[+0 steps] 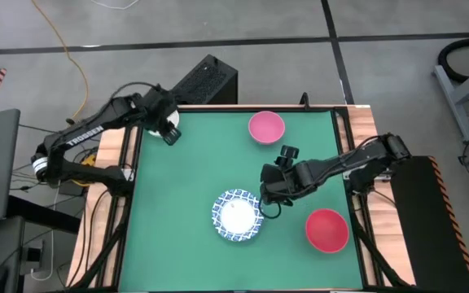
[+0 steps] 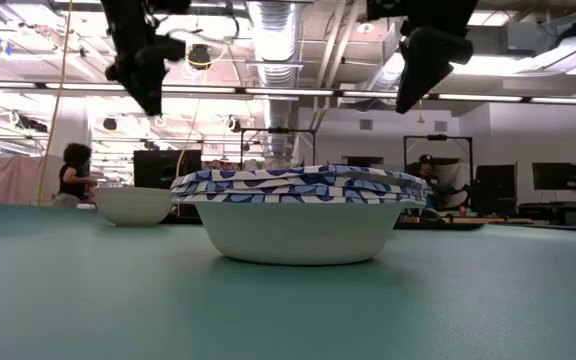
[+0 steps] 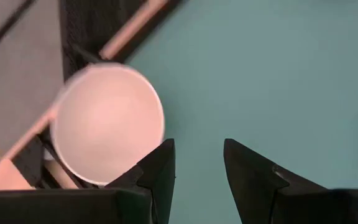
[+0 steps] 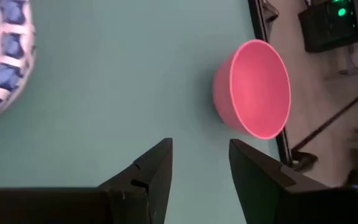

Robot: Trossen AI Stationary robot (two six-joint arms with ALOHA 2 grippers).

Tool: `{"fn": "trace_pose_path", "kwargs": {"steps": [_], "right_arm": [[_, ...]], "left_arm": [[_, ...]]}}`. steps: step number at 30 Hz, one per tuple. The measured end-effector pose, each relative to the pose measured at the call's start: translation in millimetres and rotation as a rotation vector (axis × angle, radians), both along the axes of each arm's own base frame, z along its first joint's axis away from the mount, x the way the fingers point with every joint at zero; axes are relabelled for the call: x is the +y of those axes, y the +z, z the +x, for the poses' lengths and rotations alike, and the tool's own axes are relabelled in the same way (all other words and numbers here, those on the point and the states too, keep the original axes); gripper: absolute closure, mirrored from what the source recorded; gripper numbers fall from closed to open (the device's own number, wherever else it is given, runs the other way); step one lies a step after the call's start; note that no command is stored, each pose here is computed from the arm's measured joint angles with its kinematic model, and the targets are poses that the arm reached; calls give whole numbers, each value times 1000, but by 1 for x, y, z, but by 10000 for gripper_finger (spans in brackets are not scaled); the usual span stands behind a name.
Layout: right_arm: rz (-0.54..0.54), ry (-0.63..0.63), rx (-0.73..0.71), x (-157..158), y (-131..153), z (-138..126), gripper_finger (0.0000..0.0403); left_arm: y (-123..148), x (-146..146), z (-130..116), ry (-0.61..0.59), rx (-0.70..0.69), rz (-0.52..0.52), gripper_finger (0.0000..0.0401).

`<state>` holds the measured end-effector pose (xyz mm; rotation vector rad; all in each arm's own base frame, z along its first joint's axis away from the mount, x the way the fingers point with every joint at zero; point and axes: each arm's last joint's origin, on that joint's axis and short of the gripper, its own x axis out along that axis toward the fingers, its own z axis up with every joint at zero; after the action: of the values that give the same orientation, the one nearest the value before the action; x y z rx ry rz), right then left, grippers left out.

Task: Nest bowls inside each other
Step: Stack the pink bowl on top of the white with blue patterned bowl

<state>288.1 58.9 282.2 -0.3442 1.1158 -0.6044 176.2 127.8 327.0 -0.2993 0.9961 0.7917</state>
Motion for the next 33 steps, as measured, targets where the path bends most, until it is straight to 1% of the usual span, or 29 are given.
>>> {"fn": "trace_pose_path", "kwargs": {"steps": [6, 8, 10, 12, 15, 17, 21, 26, 33], "right_arm": [[-52, 16, 58, -8, 3, -4, 223], [-55, 26, 55, -14, 7, -8, 223], [-65, 43, 48, -25, 9, -12, 223], [-59, 51, 6, -39, 10, -20, 223], [-22, 82, -71, -63, 7, -32, 223], [-8, 130, -118, -78, -1, -35, 223], [22, 241, -145, -103, -27, -36, 223], [21, 225, -62, -128, -54, -30, 223], [26, 224, 26, -144, -80, -17, 223]], "left_arm": [[-55, 4, 3, 14, 110, -58, 273], [-68, 5, 4, 16, 92, -60, 273], [-76, 4, 5, 5, 62, -83, 273], [-78, 4, 6, -7, 33, -109, 273], [-76, 3, 11, -33, -31, -139, 273], [-76, 2, 13, -52, -62, -152, 273], [-74, -2, 20, -77, -107, -153, 273], [-72, -8, 27, -112, -143, -138, 273], [-69, -13, 34, -150, -179, -115, 273]]}}
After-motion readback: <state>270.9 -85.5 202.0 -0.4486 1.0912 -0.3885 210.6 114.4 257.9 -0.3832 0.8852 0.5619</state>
